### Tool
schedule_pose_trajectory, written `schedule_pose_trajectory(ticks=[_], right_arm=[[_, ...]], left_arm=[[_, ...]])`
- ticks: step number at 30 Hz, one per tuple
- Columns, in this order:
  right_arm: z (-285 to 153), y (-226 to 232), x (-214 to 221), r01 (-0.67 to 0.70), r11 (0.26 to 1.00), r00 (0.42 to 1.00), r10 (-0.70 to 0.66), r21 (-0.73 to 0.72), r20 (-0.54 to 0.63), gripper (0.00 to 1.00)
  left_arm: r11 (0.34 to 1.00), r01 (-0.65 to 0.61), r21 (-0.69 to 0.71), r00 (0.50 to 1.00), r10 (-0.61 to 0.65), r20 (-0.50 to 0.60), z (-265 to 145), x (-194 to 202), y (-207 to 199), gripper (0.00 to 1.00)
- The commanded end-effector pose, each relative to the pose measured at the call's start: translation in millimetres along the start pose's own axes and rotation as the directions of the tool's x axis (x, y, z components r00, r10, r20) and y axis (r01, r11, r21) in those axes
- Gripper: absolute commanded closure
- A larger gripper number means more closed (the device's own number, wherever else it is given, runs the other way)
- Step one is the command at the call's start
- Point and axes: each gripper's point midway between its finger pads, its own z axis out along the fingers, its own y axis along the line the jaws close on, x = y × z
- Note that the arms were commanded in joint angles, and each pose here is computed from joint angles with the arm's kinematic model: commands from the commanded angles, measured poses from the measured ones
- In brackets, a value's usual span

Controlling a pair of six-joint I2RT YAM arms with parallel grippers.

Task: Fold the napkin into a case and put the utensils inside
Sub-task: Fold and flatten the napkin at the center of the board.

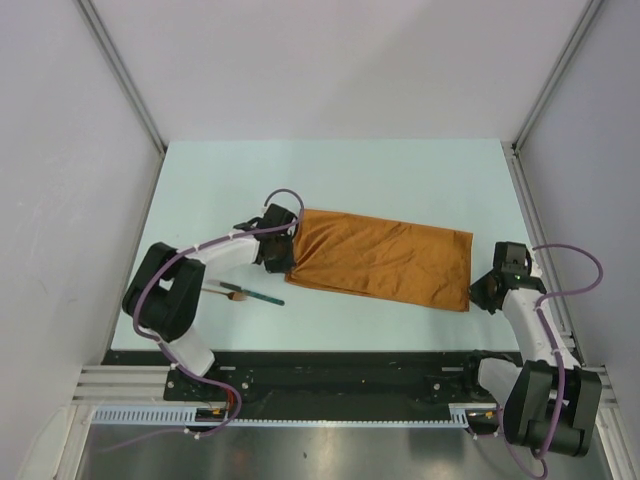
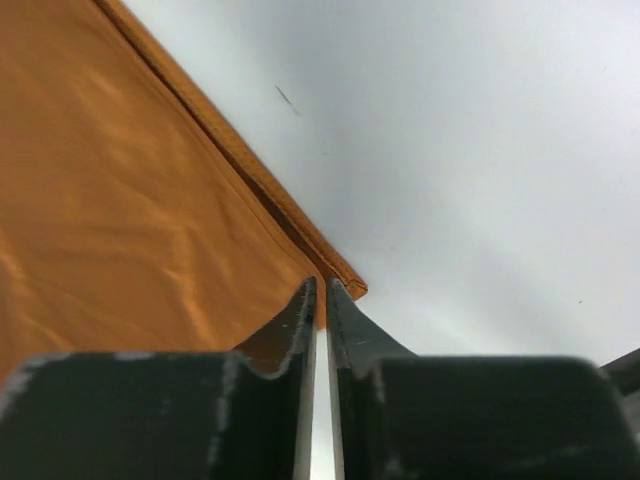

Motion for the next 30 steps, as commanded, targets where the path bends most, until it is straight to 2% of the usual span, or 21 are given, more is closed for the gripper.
schedule_pose_trajectory(ticks=[1, 5, 12, 17, 27, 30], right_arm=[[-5, 1, -11, -0.006, 1.000, 0.998, 0.006, -0.002, 0.060, 0.99], [0, 4, -8, 0.001, 1.000, 1.000, -0.001, 0.001, 0.028, 1.00], [1, 6, -13, 0.031, 1.000, 0.999, -0.031, 0.004, 0.044, 1.00], [2, 7, -14, 0.049, 0.999, 0.998, -0.050, 0.003, 0.049, 0.85], [1, 18, -21, 0.101, 0.995, 0.993, -0.100, -0.011, 0.064, 0.75], [-4, 22, -29, 0.105, 0.994, 0.990, -0.104, -0.012, 0.092, 0.70]], left_arm=[[1.000, 0.014, 0.001, 0.999, -0.014, 0.050, -16, -9, 0, 1.00], [1.000, 0.011, 0.027, 0.999, -0.012, 0.033, -14, -1, -5, 1.00], [0.999, 0.002, 0.048, 1.000, -0.004, 0.028, -18, 12, -10, 1.00], [0.999, 0.004, 0.043, 0.999, -0.006, 0.035, -20, 13, -7, 1.00], [0.998, 0.011, 0.056, 0.999, -0.013, 0.033, -19, 20, -4, 0.98], [0.999, 0.009, 0.037, 0.999, -0.010, 0.035, -21, 20, -1, 0.88]])
